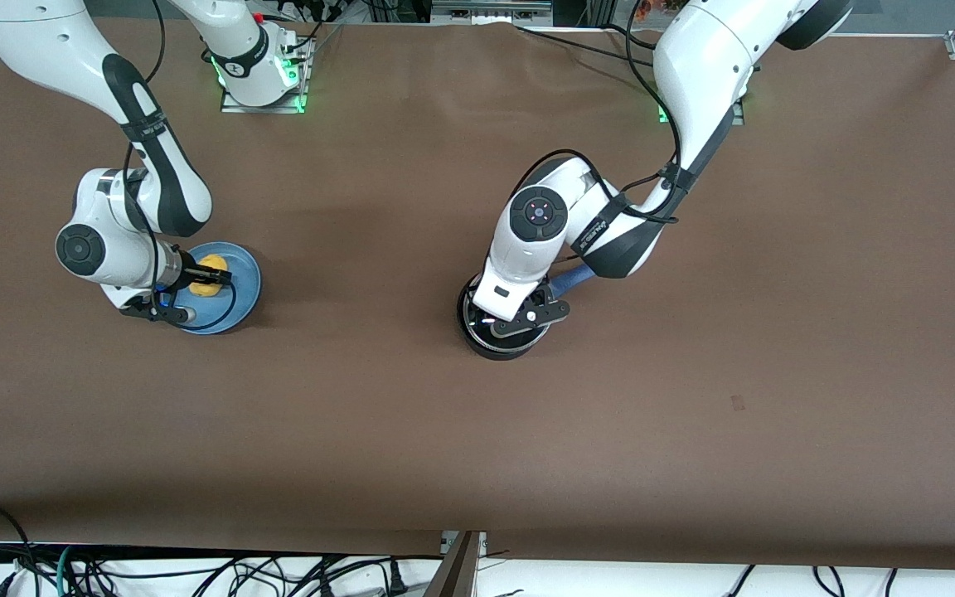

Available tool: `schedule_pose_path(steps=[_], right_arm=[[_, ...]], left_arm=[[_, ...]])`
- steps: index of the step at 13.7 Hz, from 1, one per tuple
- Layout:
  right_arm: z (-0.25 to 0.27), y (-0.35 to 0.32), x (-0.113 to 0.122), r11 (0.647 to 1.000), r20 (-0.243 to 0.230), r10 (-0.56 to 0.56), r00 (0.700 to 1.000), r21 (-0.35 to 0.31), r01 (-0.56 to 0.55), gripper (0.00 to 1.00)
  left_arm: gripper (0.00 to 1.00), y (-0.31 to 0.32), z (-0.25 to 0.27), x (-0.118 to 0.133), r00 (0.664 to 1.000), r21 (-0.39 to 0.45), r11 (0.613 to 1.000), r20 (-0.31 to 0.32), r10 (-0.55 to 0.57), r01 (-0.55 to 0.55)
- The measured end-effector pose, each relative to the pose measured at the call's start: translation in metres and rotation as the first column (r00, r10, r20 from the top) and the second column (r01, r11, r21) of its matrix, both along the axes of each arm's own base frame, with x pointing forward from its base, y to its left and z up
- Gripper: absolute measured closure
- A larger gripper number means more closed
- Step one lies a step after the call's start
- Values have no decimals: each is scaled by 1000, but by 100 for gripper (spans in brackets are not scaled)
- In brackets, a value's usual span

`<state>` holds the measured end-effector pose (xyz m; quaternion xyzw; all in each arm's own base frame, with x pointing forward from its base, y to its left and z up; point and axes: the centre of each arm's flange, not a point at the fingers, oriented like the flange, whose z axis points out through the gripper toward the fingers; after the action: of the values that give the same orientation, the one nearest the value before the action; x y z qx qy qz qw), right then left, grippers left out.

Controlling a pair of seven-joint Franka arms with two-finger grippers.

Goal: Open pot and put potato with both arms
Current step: 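Lift the lid aside with the left gripper while the right gripper carries the potato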

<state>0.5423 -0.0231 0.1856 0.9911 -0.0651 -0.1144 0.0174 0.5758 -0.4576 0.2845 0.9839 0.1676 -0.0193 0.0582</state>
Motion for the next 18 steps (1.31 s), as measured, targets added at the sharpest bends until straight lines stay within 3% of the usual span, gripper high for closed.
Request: schedule_pose_path(steps=[5,9,13,16,18], right_arm=[[2,-1,1,1000,6,-3,1000,0,3,39],[36,7,19,1000,75,12,997,4,-13,39],[103,74,45,1000,44,1,999,17,-1,39],[152,161,57,999,86,-16,996,40,12,39],[167,228,52,999,112,-23,993,51,17,39]], left_arm=[[40,-1,24,7,1000,-12,1000,23,1,-1],[40,22,73,22,999,10,999,19,-43,43],[40,119,117,65,985,42,984,-9,-174,174],[40,200,141,84,963,64,961,-42,-266,268],[40,262,140,95,945,57,944,-55,-321,324]])
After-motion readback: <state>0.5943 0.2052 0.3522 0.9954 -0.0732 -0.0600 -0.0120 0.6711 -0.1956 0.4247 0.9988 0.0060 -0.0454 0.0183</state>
